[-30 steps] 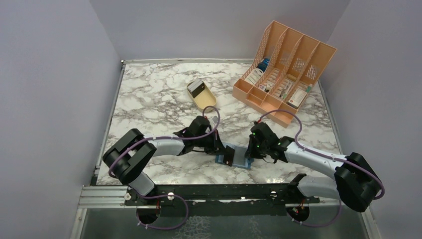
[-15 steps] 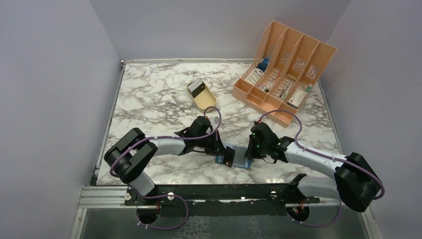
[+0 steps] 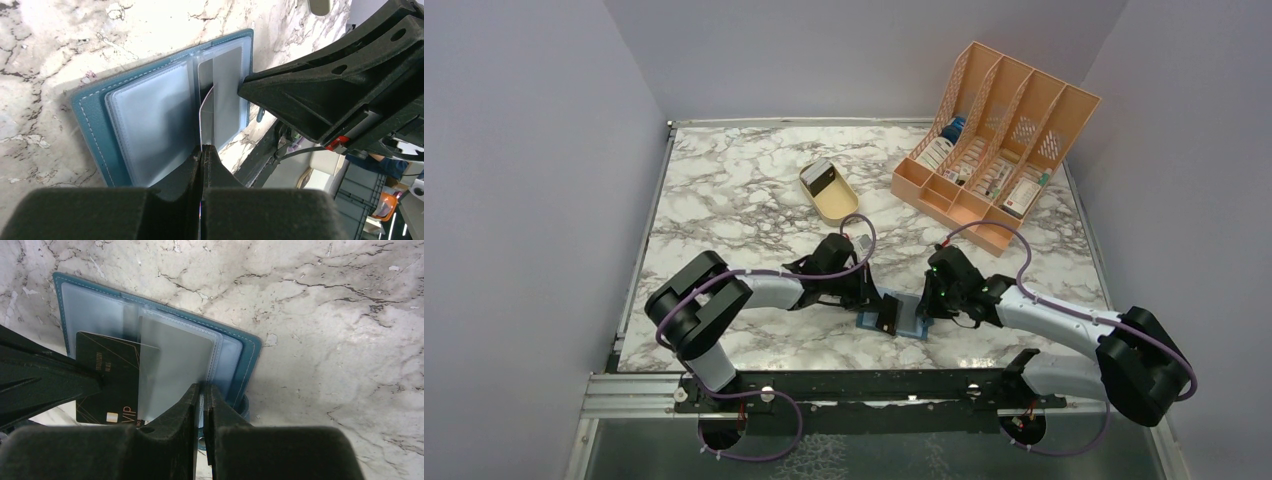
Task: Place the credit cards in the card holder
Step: Insert the credit card into the card holder.
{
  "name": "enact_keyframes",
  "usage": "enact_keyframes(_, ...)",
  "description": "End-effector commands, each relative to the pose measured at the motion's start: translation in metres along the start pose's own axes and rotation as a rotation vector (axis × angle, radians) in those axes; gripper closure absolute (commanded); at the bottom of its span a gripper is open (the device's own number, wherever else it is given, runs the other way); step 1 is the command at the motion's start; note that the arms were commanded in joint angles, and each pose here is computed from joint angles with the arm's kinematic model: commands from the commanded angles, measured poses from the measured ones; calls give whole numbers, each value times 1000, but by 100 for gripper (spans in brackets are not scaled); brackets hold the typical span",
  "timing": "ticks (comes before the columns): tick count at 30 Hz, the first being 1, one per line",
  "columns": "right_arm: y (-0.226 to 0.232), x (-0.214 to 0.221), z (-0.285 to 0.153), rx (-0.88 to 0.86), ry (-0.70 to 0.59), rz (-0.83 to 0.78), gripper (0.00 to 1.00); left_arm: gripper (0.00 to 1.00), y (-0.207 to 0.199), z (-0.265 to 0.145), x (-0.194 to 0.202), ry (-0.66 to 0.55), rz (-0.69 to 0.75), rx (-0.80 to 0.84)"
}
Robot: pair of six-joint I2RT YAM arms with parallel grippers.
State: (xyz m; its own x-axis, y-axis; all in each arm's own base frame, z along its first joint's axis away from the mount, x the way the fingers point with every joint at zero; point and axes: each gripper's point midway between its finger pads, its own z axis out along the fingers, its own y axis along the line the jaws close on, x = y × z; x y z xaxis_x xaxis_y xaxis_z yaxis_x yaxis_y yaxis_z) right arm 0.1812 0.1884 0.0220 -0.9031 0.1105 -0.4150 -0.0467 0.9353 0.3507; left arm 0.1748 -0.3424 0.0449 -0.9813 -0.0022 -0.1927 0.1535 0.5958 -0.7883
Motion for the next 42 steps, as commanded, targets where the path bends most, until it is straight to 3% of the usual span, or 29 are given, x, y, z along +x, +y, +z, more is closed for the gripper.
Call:
enact_keyframes(1,-14,14,3,47,27,3,91,100,12,8,-8,-46,41,-60)
enact_keyframes(19,-8,13,-3,13,13,38,89,100,15,17,-11,-97,70,-108)
enact_keyframes(30,-8,12,-10,12,7,63,78,100,18,28,-4,-76,78,-114)
enact_keyframes(42,-12,21,-4,22,36,79,79,100,21,35,0,-66,82,-125)
